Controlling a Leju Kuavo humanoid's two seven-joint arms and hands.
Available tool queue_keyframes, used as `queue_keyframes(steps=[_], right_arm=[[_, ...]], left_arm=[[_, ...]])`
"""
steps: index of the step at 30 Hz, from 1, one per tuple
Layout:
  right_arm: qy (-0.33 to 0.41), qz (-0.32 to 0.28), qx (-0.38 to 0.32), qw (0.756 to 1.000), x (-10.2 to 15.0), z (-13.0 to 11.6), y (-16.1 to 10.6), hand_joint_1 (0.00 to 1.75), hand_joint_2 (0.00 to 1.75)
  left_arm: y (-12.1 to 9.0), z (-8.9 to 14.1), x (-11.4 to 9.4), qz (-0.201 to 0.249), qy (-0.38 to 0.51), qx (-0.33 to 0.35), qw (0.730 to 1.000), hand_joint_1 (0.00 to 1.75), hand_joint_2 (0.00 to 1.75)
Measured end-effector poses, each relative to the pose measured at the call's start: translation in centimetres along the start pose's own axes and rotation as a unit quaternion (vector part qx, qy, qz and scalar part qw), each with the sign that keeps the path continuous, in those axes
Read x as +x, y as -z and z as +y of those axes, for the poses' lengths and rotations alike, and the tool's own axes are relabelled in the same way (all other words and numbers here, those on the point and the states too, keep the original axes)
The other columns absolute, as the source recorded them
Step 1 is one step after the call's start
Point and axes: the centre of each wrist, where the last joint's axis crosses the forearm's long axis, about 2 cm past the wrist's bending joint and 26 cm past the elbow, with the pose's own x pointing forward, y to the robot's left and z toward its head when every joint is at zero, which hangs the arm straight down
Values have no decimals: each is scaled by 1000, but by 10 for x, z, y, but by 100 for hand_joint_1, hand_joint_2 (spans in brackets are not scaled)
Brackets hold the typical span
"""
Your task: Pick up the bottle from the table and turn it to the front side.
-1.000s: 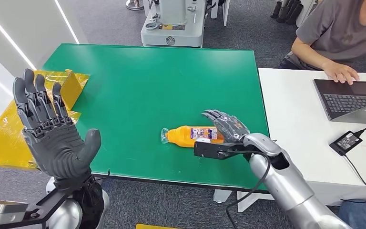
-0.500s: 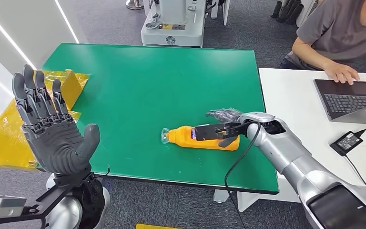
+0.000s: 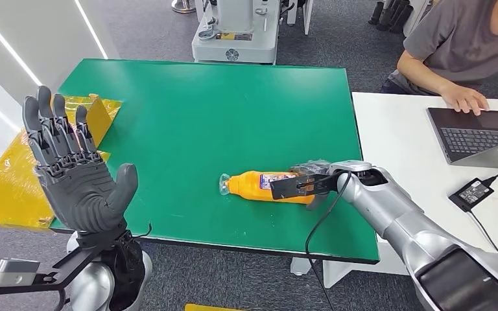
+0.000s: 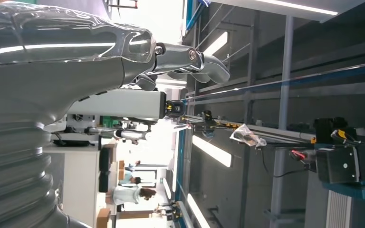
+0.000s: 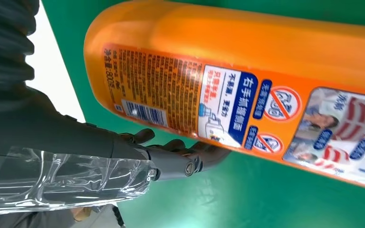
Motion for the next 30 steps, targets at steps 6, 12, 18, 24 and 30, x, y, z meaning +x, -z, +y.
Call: queue_keyframes(steps=[6,12,18,24,30], right_arm=[[-12,5,-39,999,-1,3,2,7,175],[-27,-16,-81,996,0,9,7,120,175],[-27,-25,-93,995,-1,18,11,0,175],[-21,-17,-84,996,1,25,16,0,175],[-18,-13,-77,997,3,27,18,0,175]], left_arm=[[0,0,0,1,2,4,1000,0,175],[0,1,-1,1,3,4,1000,0,175],[-1,3,-1,1,4,4,1000,0,175],[-5,4,-2,3,7,6,1000,0,175],[-12,6,-3,11,9,10,1000,0,175]])
